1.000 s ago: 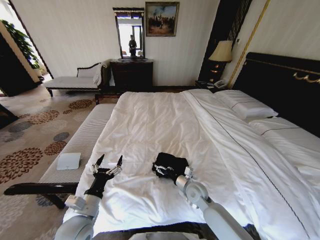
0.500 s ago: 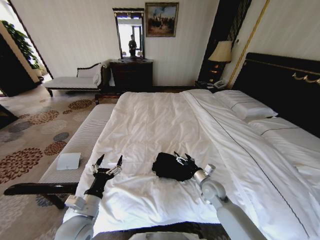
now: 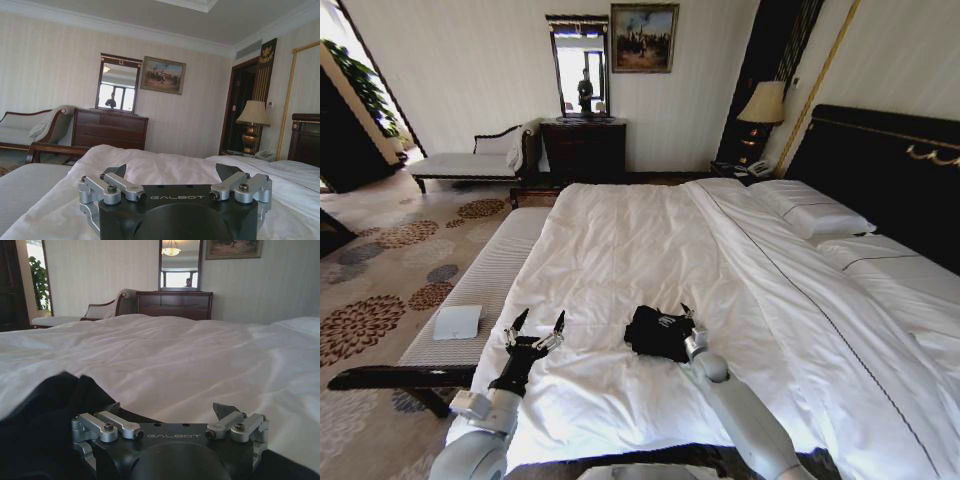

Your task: Fold the clothes on the bed.

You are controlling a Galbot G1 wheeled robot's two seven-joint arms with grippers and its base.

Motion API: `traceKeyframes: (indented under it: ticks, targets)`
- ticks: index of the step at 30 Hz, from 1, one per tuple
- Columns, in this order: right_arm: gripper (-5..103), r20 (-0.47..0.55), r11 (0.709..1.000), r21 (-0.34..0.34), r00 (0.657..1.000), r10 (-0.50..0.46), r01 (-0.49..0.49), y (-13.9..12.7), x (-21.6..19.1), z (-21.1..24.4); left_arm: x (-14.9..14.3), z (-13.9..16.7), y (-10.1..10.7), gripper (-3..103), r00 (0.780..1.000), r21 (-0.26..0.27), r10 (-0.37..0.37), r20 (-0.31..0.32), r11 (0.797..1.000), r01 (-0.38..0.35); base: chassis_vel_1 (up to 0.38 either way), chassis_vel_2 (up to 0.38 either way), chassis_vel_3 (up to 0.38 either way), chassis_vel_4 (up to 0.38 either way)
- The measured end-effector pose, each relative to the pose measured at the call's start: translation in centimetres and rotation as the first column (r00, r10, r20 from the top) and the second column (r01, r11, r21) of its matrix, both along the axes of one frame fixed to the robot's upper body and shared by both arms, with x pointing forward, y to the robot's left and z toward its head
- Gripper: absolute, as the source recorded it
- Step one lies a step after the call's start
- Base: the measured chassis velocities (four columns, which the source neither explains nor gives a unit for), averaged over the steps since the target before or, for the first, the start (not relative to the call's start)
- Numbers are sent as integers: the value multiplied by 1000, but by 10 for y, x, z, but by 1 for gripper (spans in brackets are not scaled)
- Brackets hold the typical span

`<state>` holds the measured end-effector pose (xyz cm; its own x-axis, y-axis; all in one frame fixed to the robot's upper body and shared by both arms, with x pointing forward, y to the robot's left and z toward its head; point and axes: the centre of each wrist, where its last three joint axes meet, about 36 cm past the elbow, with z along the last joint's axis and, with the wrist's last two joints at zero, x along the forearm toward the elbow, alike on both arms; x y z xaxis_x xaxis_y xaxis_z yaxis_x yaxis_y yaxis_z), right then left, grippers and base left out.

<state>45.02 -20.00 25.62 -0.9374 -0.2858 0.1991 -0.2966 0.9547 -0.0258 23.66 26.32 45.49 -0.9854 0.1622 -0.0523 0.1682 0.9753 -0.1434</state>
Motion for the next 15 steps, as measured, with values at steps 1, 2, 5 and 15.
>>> traceKeyframes:
  ticks: [1,2,5,15]
  targets:
    - [100,1,1000,2,1000,8,-8,8,-1,-1,0,0,0,100,1000,0,0,0,1000,0,0,0,0,0]
    - [100,1,1000,2,1000,8,-8,8,-1,-1,0,0,0,100,1000,0,0,0,1000,0,0,0,0,0]
    - [100,2,999,-9,999,33,-33,23,-5,-3,0,0,0,100,1000,0,0,0,1000,0,0,0,0,0]
    - [100,24,997,-22,997,80,-79,36,-23,1,0,0,0,100,1000,0,0,0,1000,0,0,0,0,0]
